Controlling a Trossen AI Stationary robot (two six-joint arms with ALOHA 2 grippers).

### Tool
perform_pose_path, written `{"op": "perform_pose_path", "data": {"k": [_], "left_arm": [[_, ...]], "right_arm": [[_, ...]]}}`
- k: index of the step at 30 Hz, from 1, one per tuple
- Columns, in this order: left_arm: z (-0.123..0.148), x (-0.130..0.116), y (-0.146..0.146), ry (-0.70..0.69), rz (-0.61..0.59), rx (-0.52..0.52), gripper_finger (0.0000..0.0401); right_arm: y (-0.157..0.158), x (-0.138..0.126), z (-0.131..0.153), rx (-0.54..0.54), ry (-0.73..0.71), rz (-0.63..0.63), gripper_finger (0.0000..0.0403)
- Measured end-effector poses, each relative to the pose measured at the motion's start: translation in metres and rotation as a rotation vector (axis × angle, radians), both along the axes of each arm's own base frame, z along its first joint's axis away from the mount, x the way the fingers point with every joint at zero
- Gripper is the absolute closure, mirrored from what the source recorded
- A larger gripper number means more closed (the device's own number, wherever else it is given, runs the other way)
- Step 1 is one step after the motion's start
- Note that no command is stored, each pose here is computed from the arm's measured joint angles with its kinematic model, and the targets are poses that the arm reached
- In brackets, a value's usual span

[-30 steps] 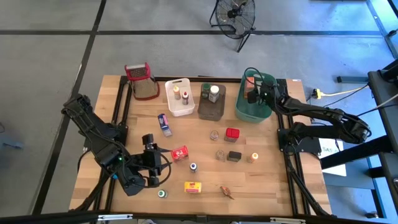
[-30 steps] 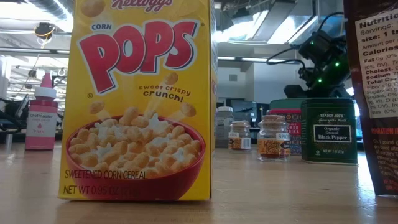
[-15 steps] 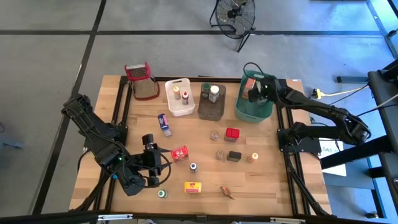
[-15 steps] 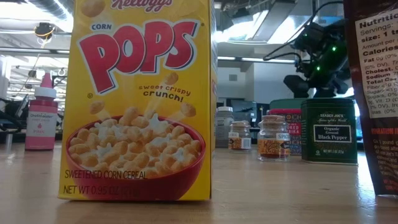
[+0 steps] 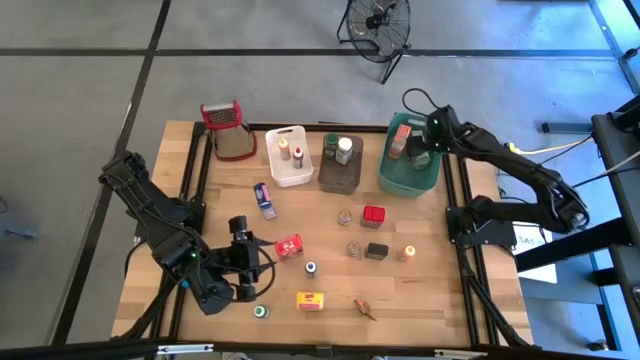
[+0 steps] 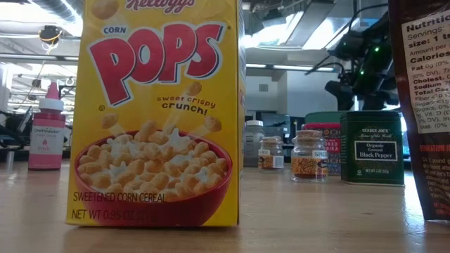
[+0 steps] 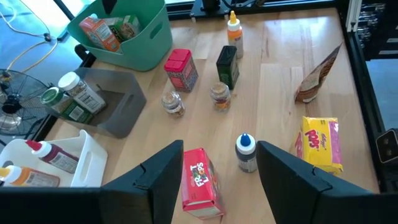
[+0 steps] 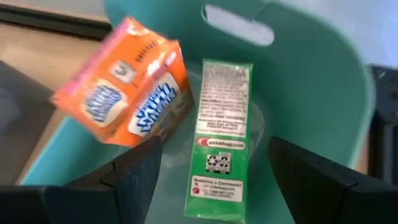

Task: Pick & Place Kitchen Items
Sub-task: Put the green cereal box into the green bin

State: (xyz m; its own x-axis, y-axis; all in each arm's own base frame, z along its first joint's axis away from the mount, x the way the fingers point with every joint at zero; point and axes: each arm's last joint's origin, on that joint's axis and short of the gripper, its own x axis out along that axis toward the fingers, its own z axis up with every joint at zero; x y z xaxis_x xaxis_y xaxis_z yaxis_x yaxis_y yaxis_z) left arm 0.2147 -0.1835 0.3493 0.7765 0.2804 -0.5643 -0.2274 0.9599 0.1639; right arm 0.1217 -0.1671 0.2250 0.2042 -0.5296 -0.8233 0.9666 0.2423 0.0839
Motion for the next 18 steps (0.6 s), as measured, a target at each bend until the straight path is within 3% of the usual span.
{"op": "perform_pose_path", "data": {"k": [9, 18], "left_arm": [[0.0, 0.0, 0.0, 0.003, -0.005, 0.007, 0.0203], [0.0, 0.001, 0.002, 0.004, -0.001, 0.015, 0.0203]], "right_arm": [[-0.027, 0.009, -0.027, 0.089, 0.052, 0.004, 0.0107], [-0.052, 0.025, -0.006, 0.066, 0.071, 0.036, 0.0107]]}}
